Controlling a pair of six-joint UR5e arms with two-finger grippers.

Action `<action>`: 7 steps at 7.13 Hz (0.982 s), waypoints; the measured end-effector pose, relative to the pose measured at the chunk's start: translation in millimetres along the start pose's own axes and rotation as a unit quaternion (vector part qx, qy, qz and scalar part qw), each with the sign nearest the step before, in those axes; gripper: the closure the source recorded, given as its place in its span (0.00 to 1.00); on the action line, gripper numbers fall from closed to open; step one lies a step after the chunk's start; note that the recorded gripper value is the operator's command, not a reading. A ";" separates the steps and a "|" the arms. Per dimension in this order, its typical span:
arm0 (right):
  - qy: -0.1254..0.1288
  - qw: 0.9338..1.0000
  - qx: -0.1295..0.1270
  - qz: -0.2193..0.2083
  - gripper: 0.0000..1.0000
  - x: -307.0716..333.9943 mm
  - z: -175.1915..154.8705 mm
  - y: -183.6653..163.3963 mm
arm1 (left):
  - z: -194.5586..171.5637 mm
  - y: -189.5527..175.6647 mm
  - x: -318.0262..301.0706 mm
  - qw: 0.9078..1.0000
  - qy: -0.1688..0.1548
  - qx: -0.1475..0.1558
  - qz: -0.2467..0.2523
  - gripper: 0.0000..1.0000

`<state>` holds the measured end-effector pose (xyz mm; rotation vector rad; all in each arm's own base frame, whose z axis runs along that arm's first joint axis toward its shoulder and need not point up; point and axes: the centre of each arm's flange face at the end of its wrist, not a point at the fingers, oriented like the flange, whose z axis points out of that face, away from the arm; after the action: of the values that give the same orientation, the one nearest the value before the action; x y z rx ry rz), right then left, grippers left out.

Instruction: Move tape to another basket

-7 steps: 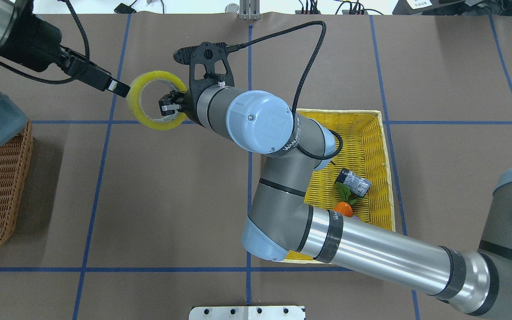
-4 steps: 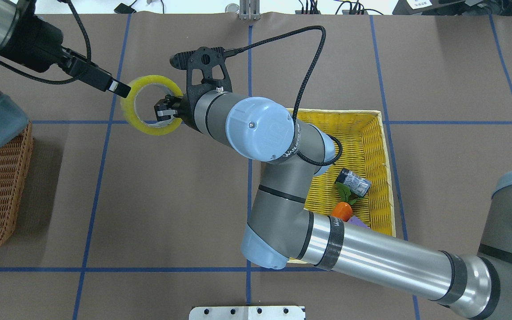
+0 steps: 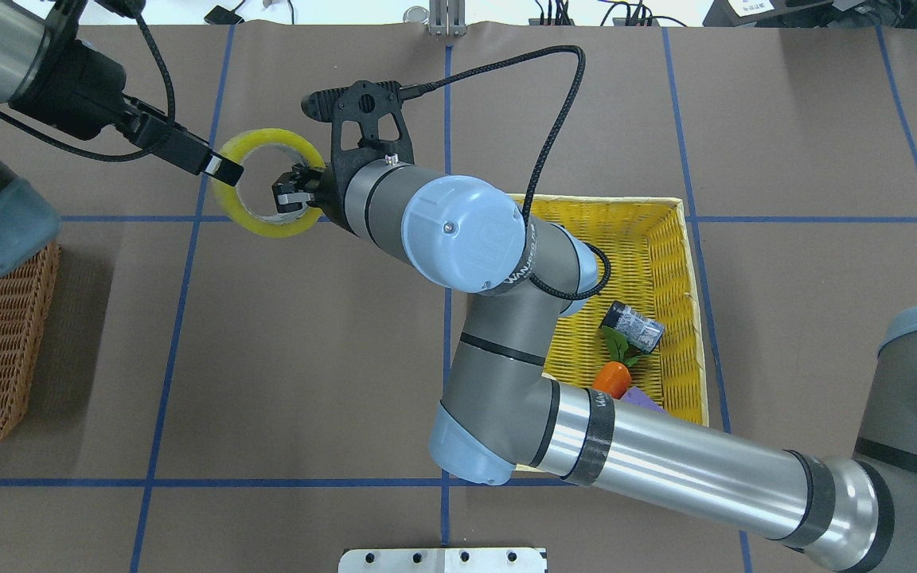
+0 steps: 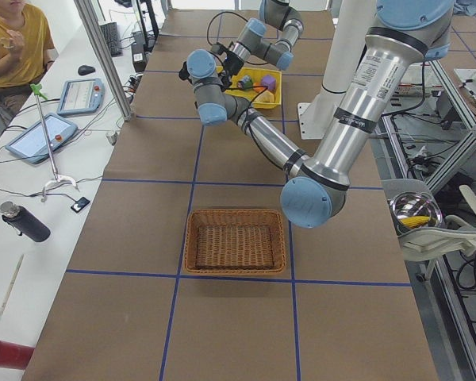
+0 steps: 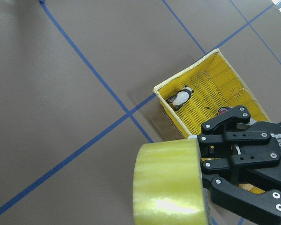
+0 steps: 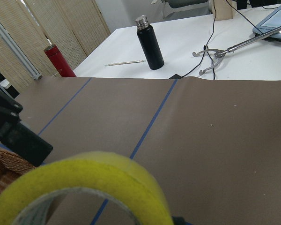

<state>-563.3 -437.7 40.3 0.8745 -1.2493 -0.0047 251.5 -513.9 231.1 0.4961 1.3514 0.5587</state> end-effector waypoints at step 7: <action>-0.022 1.000 0.016 0.005 0.00 -10.1 -4.2 14.3 | 6.6 1.6 8.4 1.000 0.011 0.001 0.016 1.00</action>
<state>-569.8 -421.0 40.1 0.9005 -1.2974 0.0034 259.0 -507.4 226.7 0.5154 1.3679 0.5908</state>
